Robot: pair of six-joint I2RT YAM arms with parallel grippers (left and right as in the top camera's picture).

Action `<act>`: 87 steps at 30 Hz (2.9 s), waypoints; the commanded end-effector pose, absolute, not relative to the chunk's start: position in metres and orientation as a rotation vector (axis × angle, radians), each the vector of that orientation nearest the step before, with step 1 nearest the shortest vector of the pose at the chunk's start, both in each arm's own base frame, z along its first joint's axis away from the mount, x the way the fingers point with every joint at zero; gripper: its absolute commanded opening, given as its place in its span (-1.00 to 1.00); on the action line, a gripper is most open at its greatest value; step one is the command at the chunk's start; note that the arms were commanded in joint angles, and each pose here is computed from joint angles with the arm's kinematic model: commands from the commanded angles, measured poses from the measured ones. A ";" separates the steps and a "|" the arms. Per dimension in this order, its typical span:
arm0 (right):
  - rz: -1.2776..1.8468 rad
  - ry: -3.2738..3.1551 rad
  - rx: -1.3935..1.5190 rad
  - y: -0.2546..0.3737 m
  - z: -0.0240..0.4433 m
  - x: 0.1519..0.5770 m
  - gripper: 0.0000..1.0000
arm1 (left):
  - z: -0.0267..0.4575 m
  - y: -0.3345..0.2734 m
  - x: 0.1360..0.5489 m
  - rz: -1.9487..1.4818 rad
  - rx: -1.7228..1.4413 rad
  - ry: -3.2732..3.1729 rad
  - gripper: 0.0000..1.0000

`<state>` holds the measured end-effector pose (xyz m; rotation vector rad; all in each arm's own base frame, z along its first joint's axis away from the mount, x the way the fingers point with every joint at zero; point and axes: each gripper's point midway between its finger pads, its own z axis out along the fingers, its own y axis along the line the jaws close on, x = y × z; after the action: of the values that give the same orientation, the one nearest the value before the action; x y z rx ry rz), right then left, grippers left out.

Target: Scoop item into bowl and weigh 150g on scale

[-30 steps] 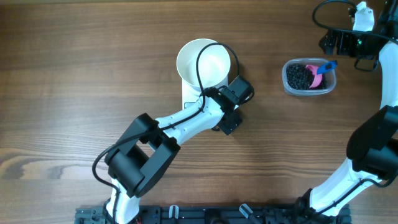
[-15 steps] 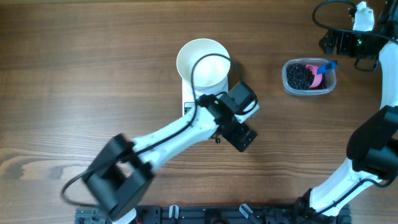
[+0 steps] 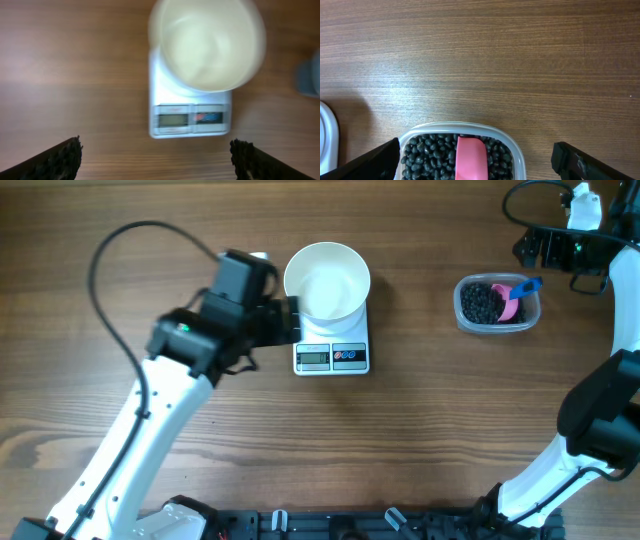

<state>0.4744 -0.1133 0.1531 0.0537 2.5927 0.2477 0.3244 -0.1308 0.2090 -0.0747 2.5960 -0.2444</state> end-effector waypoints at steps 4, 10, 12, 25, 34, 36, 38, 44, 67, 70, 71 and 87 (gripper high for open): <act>0.239 2.591 0.044 -0.114 0.152 0.480 0.99 | 0.207 -0.065 0.325 -0.139 -0.332 2.628 1.00; 0.239 2.591 0.044 -0.114 0.152 0.480 0.99 | 0.206 -0.058 0.324 -0.128 -0.357 2.633 1.00; 0.239 2.591 0.044 -0.114 0.152 0.480 0.99 | 0.206 -0.058 0.324 -0.128 -0.358 2.633 1.00; 0.239 2.591 0.045 -0.114 0.152 0.480 0.99 | 0.206 -0.058 0.324 -0.128 -0.357 2.633 1.00; 0.239 2.591 0.044 -0.114 0.152 0.480 0.99 | 0.206 -0.057 0.324 -0.128 -0.358 2.633 1.00; 0.239 2.591 0.044 -0.114 0.152 0.480 0.99 | 0.206 -0.057 0.324 -0.128 -0.358 2.633 0.99; 0.239 2.591 0.044 -0.114 0.152 0.480 1.00 | 0.206 -0.057 0.324 -0.128 -0.358 2.633 1.00; 0.239 2.591 0.044 -0.114 0.152 0.480 0.99 | 0.206 -0.057 0.324 -0.128 -0.358 2.633 1.00; 0.239 2.591 0.044 -0.114 0.152 0.480 0.99 | 0.206 -0.059 0.324 -0.129 -0.353 2.633 1.00; 0.239 2.591 0.044 -0.114 0.152 0.480 0.99 | 0.206 -0.059 0.324 -0.130 -0.353 2.633 1.00; 0.239 2.591 0.044 -0.114 0.152 0.480 1.00 | 0.206 -0.059 0.324 -0.129 -0.353 2.633 1.00; 0.239 2.591 0.043 -0.114 0.152 0.480 0.99 | 0.206 -0.059 0.324 -0.129 -0.353 2.633 1.00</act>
<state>0.4744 -0.1133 0.1531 0.0532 2.5927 0.2476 0.3223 -0.0598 0.1967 -0.3407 2.6638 -0.1268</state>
